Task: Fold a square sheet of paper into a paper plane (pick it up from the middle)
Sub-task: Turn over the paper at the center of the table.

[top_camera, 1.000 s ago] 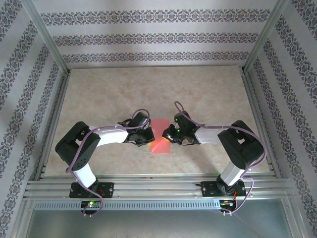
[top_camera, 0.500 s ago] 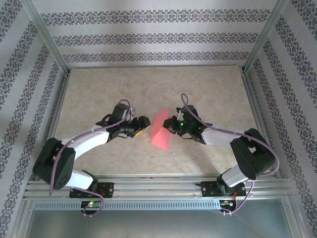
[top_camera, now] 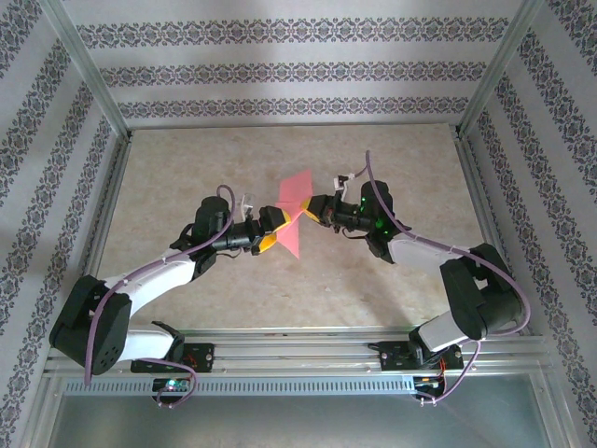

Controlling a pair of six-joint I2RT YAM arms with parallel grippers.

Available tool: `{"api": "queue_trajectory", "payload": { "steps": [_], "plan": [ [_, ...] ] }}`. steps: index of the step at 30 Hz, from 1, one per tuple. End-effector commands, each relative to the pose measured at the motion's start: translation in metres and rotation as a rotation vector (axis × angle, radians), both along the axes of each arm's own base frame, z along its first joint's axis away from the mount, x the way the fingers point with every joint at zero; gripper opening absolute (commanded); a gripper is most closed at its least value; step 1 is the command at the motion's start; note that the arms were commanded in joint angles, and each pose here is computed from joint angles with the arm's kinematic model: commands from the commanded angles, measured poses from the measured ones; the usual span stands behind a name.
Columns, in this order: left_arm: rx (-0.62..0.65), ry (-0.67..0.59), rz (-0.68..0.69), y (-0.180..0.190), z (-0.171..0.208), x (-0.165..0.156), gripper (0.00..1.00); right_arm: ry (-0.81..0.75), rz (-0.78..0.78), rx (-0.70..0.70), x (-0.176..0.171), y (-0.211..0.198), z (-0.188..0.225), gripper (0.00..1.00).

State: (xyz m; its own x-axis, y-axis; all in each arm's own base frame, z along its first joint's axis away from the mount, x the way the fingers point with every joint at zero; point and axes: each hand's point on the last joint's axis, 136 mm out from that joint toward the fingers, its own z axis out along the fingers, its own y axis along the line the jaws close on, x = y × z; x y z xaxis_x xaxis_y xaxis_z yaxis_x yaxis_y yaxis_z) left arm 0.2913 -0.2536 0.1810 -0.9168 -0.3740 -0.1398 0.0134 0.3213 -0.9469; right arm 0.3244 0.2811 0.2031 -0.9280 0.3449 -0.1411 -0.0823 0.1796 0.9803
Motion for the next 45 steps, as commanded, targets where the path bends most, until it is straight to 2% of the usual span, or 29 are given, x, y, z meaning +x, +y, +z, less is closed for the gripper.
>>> {"api": "queue_trajectory", "payload": {
  "steps": [1,4,9,14,20,35,39,42,45],
  "plan": [
    [-0.098,-0.076,-0.022,-0.006,0.030,0.005,0.98,-0.028,0.049,0.118,0.000,0.006,0.027,0.03],
    [-0.132,-0.101,-0.024,-0.008,0.041,0.007,0.90,-0.015,0.057,0.127,-0.001,0.007,0.024,0.04],
    [-0.149,-0.111,-0.003,-0.006,0.048,0.012,0.70,0.000,0.062,0.121,-0.004,0.007,0.018,0.04],
    [-0.135,-0.133,0.031,-0.001,0.060,0.015,0.58,0.003,0.068,0.111,-0.006,0.006,0.016,0.04],
    [-0.109,-0.121,0.062,0.006,0.056,0.016,0.42,0.012,0.073,0.097,-0.008,0.005,0.008,0.04],
    [-0.072,-0.055,0.059,0.007,0.030,0.016,0.21,0.024,0.078,0.076,-0.010,0.005,-0.002,0.07],
    [-0.050,-0.040,0.062,0.008,0.023,0.017,0.10,0.025,0.069,0.066,-0.008,0.003,-0.004,0.14],
    [0.002,-0.019,0.068,0.011,0.013,0.017,0.08,0.024,0.036,0.039,-0.005,-0.007,-0.010,0.28],
    [0.099,0.010,0.076,0.019,-0.004,0.015,0.07,0.034,-0.046,-0.031,0.003,-0.031,-0.027,0.37]
  ]
}}
